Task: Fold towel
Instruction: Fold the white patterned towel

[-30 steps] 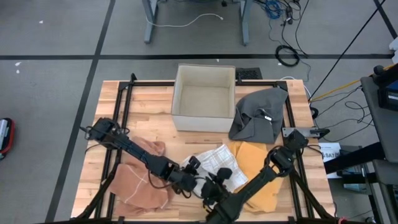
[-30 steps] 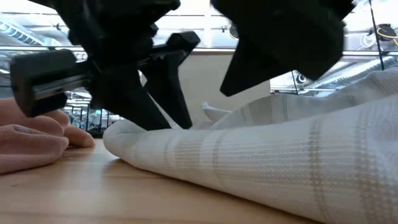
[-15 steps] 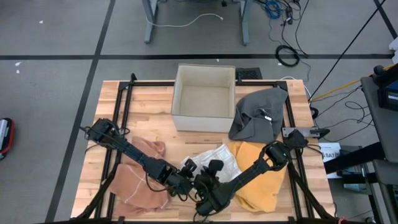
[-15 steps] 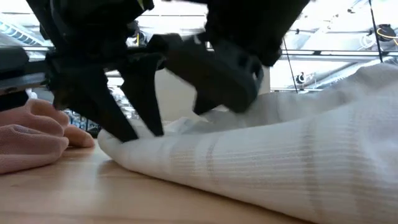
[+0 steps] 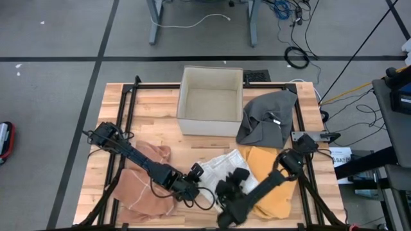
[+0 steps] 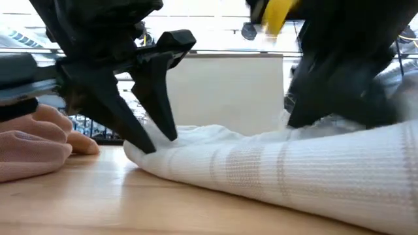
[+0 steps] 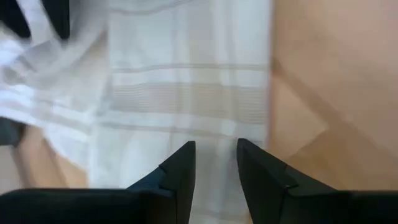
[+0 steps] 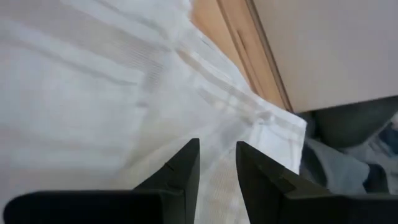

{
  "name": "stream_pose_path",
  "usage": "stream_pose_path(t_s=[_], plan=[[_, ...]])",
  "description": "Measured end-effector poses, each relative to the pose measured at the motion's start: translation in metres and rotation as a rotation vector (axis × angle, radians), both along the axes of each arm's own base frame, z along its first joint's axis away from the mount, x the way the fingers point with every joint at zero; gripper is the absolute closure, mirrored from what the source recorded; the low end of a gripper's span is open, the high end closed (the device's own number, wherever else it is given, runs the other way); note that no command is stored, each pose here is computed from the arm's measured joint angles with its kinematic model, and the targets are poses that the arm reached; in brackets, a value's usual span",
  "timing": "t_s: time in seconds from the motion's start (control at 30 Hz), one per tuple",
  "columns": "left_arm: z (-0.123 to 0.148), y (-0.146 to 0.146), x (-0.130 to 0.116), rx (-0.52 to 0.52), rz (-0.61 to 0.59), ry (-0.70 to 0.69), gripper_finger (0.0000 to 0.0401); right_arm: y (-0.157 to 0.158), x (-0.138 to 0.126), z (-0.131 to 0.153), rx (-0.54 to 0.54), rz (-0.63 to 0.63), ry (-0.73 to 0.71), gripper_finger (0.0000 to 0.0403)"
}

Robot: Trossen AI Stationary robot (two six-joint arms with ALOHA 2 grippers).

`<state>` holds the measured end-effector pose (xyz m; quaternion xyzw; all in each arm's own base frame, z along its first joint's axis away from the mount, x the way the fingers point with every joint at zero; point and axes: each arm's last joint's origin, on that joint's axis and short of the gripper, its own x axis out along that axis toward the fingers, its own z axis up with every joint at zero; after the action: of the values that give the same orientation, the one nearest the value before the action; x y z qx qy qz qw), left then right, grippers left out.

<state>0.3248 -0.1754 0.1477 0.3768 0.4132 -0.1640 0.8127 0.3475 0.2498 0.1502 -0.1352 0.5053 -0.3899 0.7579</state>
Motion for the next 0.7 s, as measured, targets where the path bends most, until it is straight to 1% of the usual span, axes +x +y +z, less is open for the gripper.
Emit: stream_pose_path(t_s=[0.1, 0.2, 0.33, 0.37, 0.43, 0.47, 0.53, 0.63, 0.7], plan=[[0.001, 0.0, 0.001, 0.023, 0.005, -0.019, 0.0277, 0.023, -0.011, 0.017, 0.031, 0.106, -0.051, 0.0312], [0.001, -0.001, 0.001, 0.023, 0.003, -0.026, 0.0277, 0.053, -0.018, 0.028, 0.095, 0.286, -0.099, 0.0312], [0.001, 0.001, 0.002, 0.024, 0.008, -0.026, 0.0277, 0.095, -0.019, 0.027, 0.245, 0.561, -0.128, 0.0311], [0.001, 0.003, 0.003, 0.024, 0.014, -0.026, 0.0277, 0.101, -0.018, 0.027, 0.272, 0.612, -0.138, 0.0309], [0.001, 0.005, 0.004, 0.023, 0.022, -0.027, 0.0277, 0.11, -0.019, 0.026, 0.295, 0.672, -0.159, 0.0297], [0.001, 0.006, 0.005, 0.023, 0.026, -0.027, 0.0277, 0.112, -0.02, 0.026, 0.293, 0.681, -0.161, 0.0289], [0.002, 0.007, 0.004, 0.038, 0.04, -0.039, 0.0277, 0.111, -0.024, 0.026, 0.259, 0.658, -0.17, 0.0268], [0.008, 0.004, 0.002, 0.107, 0.072, -0.089, 0.0277, 0.103, -0.031, 0.025, 0.176, 0.571, -0.172, 0.024], [0.012, 0.003, -0.002, 0.171, 0.088, -0.106, 0.0277, 0.091, -0.032, 0.024, 0.151, 0.48, -0.16, 0.0231]])
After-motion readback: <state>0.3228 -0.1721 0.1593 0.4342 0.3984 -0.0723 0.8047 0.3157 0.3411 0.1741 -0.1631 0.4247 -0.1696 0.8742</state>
